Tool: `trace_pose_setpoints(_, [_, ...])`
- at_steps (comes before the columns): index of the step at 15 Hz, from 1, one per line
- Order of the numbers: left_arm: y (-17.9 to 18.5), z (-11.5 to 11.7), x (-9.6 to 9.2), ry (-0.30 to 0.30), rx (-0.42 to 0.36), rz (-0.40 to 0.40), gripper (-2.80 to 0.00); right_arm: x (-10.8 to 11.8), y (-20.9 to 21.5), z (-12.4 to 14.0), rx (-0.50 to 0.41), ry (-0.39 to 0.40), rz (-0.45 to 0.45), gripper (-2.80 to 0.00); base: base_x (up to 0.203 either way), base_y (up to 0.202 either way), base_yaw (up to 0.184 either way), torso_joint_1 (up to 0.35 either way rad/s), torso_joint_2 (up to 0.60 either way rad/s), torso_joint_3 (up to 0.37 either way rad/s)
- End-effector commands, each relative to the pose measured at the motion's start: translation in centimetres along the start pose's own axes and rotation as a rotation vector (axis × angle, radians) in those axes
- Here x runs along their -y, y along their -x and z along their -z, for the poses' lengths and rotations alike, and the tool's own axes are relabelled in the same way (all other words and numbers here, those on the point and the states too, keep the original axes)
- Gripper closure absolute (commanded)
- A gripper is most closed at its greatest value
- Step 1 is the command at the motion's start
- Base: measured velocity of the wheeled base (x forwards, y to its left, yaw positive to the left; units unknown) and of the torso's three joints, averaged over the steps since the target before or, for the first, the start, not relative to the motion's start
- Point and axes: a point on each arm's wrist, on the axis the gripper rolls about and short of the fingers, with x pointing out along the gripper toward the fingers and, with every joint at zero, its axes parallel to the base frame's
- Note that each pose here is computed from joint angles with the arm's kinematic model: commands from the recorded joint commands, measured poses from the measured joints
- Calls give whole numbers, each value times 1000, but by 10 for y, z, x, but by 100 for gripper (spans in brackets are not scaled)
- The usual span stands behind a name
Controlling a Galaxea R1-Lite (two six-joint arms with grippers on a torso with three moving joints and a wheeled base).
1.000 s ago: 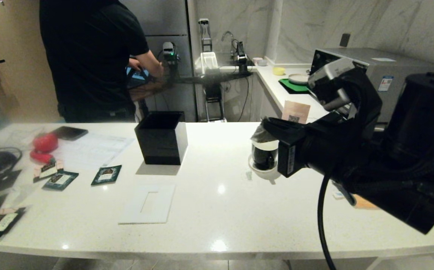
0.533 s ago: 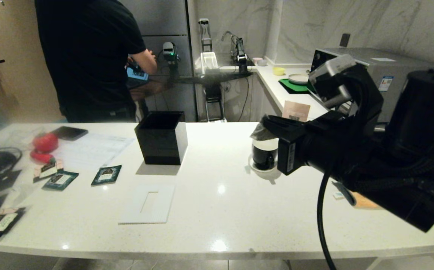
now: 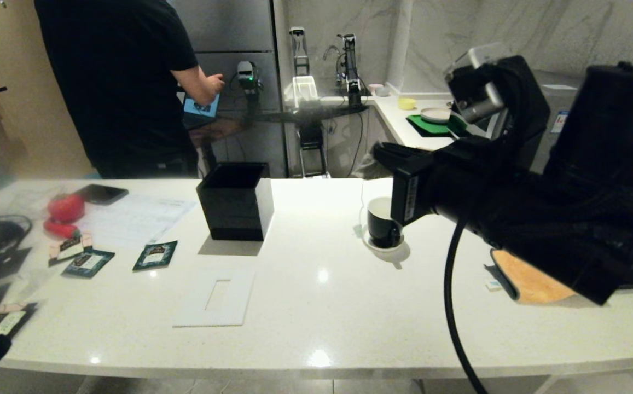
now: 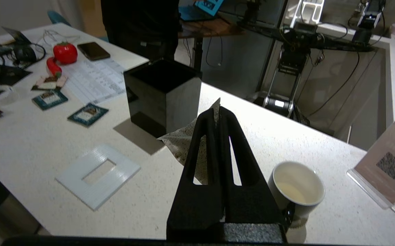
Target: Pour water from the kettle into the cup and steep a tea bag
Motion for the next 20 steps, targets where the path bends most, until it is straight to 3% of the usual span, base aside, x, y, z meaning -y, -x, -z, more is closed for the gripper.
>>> trace_pose_setpoints(1, [-30, -20, -1, 23, -110, 70, 0, -3, -9, -2, 10, -2, 2, 0, 0, 0, 0, 0, 0, 0])
trace_pose_setpoints(5, [-68, -32, -2, 29, -153, 172, 0, -2, -20, -13, 42, -12, 13, 0, 0, 0, 0, 0, 0, 0])
trace_pose_setpoints(9, [-132, -37, 1, 13, -157, 263, 0, -5, -31, -17, 37, -8, 19, 0, 0, 0, 0, 0, 0, 0])
trace_pose_setpoints(13, [-184, -24, 17, -14, -161, 375, 0, -5, -33, -16, 35, -7, 24, 0, 0, 0, 0, 0, 0, 0])
trace_pose_setpoints(18, [-224, 5, 23, -23, -160, 415, 0, -3, -34, -16, 34, -7, 31, 0, 0, 0, 0, 0, 0, 0])
trace_pose_setpoints(19, [-228, 8, 25, -24, -160, 425, -280, -2, -34, -16, 33, -7, 34, 0, 0, 0, 0, 0, 0, 0])
trace_pose_setpoints(20, [-231, 12, 27, -25, -173, 431, -280, 0, -35, -16, 34, -6, 41, 0, 0, 0, 0, 0, 0, 0])
